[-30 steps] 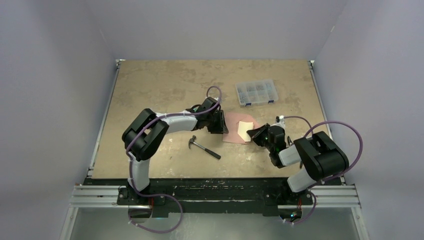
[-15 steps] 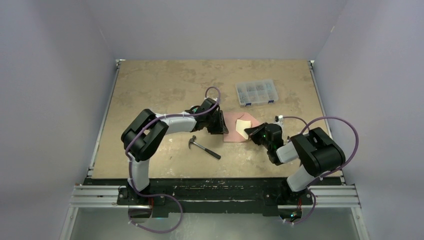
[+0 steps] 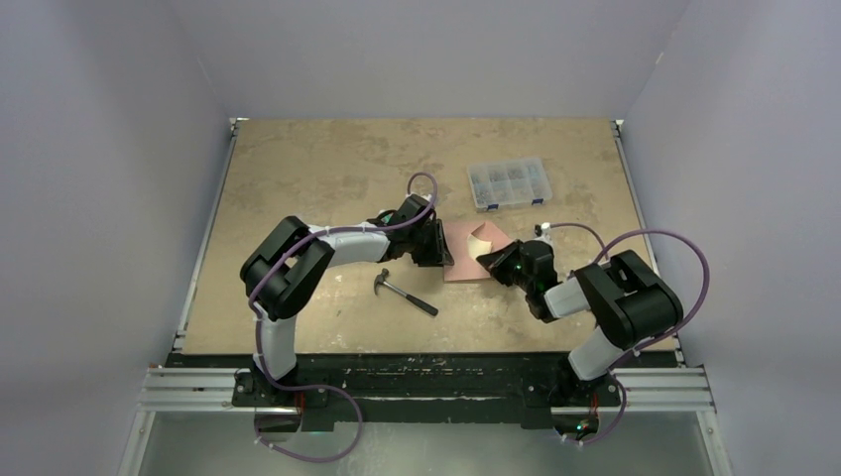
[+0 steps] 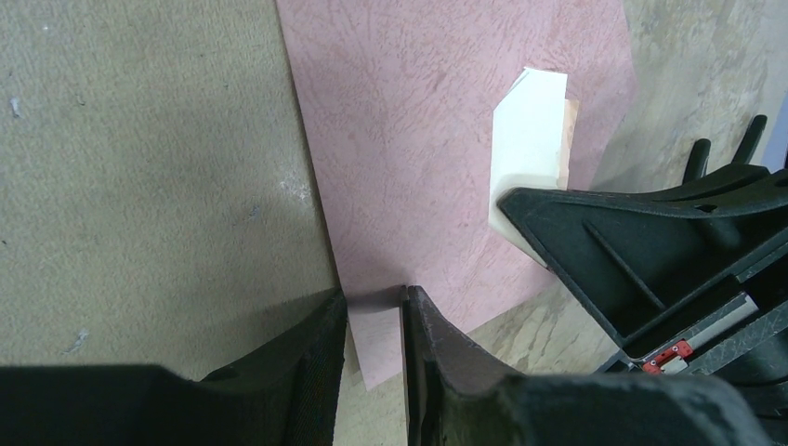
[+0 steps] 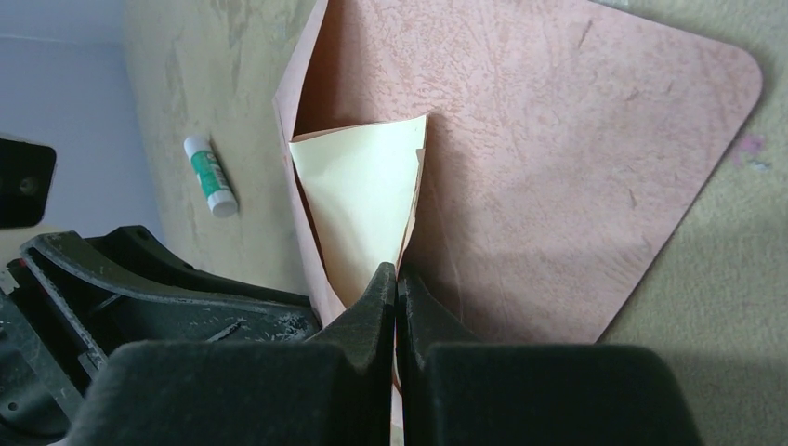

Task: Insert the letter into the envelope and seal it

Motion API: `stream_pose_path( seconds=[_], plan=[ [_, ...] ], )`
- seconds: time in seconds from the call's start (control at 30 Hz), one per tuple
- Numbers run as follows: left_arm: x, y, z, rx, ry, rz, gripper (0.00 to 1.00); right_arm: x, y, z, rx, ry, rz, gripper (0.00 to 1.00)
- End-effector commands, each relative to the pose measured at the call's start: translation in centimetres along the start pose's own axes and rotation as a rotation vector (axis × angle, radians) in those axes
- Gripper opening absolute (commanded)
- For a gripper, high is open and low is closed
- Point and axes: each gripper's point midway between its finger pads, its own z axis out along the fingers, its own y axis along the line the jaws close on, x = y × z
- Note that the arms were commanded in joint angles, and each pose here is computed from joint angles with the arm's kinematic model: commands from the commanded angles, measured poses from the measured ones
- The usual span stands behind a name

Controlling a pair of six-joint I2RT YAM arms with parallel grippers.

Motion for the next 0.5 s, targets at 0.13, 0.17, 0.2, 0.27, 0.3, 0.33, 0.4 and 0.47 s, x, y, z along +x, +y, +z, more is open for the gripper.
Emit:
stream_pose_path(
  seconds=[0.13, 0.17, 0.2, 0.27, 0.3, 0.33, 0.4, 0.47],
  plan=[
    [1.0, 1.4, 0.4, -0.060, 0.010, 0.040, 0.28, 2.0, -2.4, -0.3, 0.152, 0.115, -0.056, 0.00],
    [0.9, 1.5, 0.4, -0.065, 0.006, 0.040, 0.28, 1.8, -2.7, -0.4, 0.177, 0.107, -0.062, 0.00],
    [0.9, 1.7, 0.4, -0.070, 0.001, 0.042, 0.28, 1.4, -2.9, -0.5, 0.196, 0.087, -0.071, 0.00],
    [0.6, 1.9, 0.2, -0.083, -0.014, 0.047, 0.28, 1.0, -3.5, -0.9, 0.240, 0.072, -0.089, 0.00],
    [0.5, 2.0, 0.2, -0.088, -0.018, 0.053, 0.28, 0.5, -3.7, -0.9, 0.260, 0.053, -0.099, 0.00],
    [0.4, 2.0, 0.2, -0.093, -0.022, 0.060, 0.28, 0.1, -4.0, -1.0, 0.287, 0.034, -0.106, 0.00],
    [0.2, 2.0, 0.2, -0.094, -0.027, 0.072, 0.28, -0.6, -4.4, -1.1, 0.322, 0.007, -0.124, 0.00],
    [0.1, 1.8, 0.2, -0.083, -0.028, 0.088, 0.29, -0.7, -4.5, -1.0, 0.331, 0.006, -0.138, 0.00]
  ],
)
